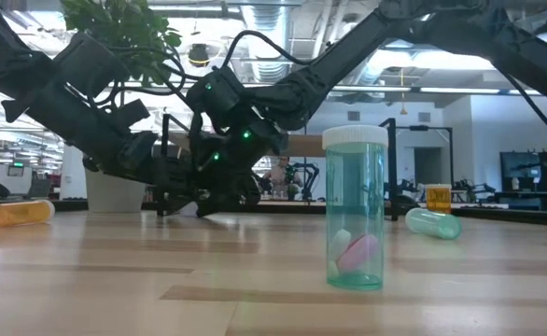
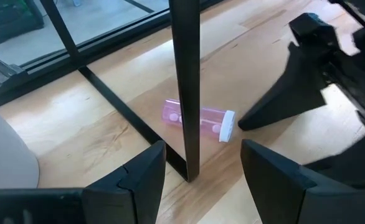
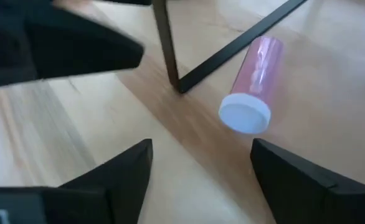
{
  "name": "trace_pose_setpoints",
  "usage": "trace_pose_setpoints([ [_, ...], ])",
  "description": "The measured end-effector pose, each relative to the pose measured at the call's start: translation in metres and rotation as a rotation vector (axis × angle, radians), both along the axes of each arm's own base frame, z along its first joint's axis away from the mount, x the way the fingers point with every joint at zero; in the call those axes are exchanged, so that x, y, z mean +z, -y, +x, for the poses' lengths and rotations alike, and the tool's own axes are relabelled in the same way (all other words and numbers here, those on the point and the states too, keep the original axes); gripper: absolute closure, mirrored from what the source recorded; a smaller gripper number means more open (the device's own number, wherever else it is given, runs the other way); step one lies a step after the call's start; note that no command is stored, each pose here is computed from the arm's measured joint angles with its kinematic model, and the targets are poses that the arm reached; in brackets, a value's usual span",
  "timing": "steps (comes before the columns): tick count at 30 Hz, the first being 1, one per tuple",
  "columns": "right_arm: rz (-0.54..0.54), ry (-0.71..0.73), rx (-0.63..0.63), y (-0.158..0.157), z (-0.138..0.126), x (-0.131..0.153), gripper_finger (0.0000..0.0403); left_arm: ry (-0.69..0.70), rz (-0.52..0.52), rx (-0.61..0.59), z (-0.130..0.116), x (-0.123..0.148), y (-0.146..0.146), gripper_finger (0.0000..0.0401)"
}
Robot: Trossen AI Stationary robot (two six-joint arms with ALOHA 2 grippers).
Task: Pick and place medicine bottles onto shelf by color
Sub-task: Put the pink pill bottle aligned with the other pink pill bottles on the shelf
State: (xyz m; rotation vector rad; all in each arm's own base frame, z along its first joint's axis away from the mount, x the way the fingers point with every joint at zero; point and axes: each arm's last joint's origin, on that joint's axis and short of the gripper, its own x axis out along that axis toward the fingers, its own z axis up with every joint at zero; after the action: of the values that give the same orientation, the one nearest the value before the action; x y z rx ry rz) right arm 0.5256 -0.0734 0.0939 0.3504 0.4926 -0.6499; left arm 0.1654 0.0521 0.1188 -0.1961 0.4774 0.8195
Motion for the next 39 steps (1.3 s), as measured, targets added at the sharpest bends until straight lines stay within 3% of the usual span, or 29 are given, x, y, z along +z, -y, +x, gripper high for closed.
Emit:
trace_pose_setpoints([
  [11, -0.015, 0.032, -0.044, 0.017, -0.001, 0.002, 0.0114, -0.001, 0.000, 0.000, 0.000, 0.000, 0.000, 0.0204],
  [27, -0.025, 0.063, -0.042, 0.018, 0.001, 0.003, 0.0127, -0.004, 0.003, -0.004, 0.000, 0.000, 0.000, 0.0204],
  [39, -0.027, 0.060, -0.042, 0.018, 0.001, 0.003, 0.0236, -0.003, 0.001, -0.007, 0.000, 0.000, 0.000, 0.0204],
])
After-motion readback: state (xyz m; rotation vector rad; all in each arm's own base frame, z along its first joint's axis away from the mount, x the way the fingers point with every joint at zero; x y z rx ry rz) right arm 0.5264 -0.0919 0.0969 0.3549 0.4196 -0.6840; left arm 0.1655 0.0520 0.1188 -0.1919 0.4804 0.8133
